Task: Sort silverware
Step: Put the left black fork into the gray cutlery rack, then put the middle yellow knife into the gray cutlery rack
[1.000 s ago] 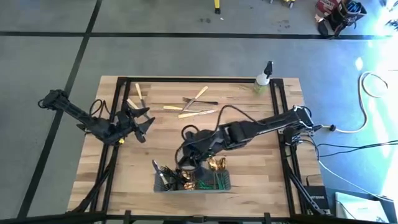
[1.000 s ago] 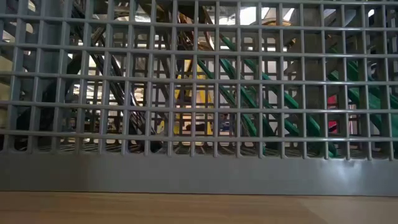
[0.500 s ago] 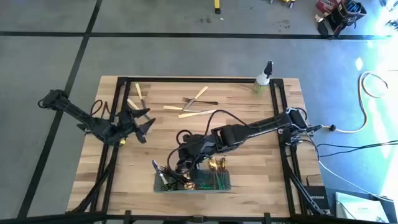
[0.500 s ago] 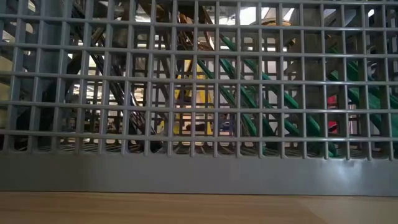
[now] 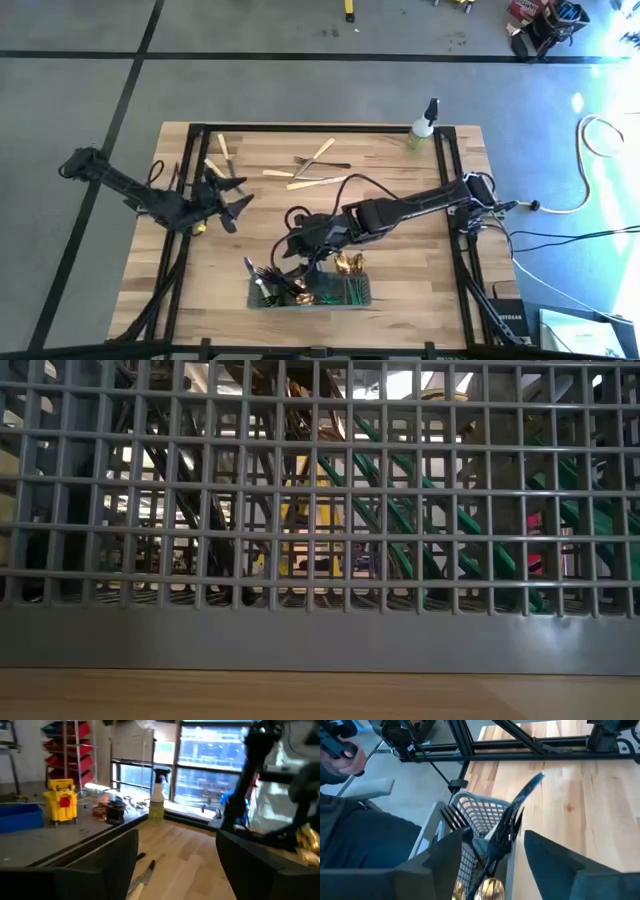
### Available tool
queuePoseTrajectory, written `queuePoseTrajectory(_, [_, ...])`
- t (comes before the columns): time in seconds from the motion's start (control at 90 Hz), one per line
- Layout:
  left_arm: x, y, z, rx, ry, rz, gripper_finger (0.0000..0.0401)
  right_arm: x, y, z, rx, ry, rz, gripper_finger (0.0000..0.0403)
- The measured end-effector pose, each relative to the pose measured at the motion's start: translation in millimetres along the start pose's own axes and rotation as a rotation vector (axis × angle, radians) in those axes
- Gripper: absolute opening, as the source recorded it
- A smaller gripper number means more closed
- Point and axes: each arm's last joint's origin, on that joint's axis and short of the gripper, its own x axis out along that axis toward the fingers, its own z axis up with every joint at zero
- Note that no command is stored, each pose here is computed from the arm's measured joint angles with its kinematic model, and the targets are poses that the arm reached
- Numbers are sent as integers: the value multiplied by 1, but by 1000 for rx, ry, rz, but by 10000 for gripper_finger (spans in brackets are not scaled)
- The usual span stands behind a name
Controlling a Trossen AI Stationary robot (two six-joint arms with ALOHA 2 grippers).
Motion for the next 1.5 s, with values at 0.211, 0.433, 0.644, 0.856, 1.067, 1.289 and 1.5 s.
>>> queuePoseTrajectory(0.211, [27,21,-18,78,112,87,251,-11,-1,-4,1,57,-68,202])
queuePoseTrajectory(0.433, [63,56,-38,132,269,82,251,-10,-7,-15,-47,138,-186,202])
queuePoseTrajectory(0.644, [110,84,-42,227,466,90,251,-10,-9,-22,-63,191,-194,202])
queuePoseTrajectory(0.856, [140,113,-54,338,629,27,251,-11,-2,-33,-92,294,-155,202])
queuePoseTrajectory(1.067, [136,129,-67,290,654,-159,238,-12,22,-49,-160,411,-120,202])
queuePoseTrajectory(1.289, [127,145,-71,321,662,-155,238,-14,38,-61,-205,488,-136,202])
queuePoseTrajectory(1.5, [124,147,-75,347,663,-206,237,-32,42,-54,-248,436,-201,202])
